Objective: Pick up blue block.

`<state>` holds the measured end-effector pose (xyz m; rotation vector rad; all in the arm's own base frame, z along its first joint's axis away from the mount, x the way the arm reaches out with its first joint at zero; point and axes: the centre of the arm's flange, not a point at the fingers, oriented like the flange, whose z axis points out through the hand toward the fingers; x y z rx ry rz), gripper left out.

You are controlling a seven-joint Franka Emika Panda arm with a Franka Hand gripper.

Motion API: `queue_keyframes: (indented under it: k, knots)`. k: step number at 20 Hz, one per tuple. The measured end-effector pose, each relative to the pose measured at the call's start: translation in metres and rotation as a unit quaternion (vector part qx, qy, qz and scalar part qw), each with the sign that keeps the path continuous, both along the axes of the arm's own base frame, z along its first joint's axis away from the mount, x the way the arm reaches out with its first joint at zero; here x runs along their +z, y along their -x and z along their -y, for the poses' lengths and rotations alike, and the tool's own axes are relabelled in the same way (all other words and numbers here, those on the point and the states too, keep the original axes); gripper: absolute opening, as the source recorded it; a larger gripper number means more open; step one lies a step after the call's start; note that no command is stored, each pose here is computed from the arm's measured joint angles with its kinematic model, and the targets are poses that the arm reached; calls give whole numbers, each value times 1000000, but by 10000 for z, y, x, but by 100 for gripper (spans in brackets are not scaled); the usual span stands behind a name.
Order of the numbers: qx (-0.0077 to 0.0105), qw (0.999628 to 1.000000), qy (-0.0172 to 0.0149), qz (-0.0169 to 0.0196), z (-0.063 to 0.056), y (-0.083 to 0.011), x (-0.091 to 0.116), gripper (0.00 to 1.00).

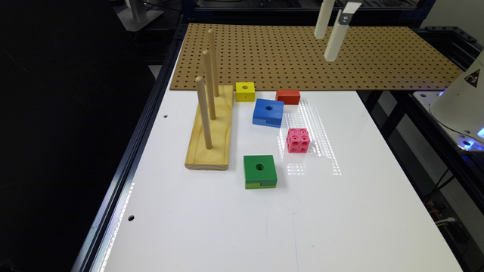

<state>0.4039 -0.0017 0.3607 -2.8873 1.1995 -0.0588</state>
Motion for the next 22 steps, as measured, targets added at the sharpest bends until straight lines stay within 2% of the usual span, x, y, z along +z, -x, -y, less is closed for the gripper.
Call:
queue_keyframes:
  k: [3, 6, 9, 13, 16, 22]
  knots:
    - [-1941, 999998, 186, -782, 22, -112, 1, 100]
    - [-3690, 999988, 176, -3090, 47, -224, -14, 100]
    - [-4234, 999974, 38, -5889, 54, -300, -38, 100]
    - [-4459, 999961, -33, -7628, 56, -330, -54, 100]
    - [-4938, 999963, 34, -7102, 62, -337, -50, 100]
    - [-5927, 999947, 110, -8378, 76, -365, -137, 100]
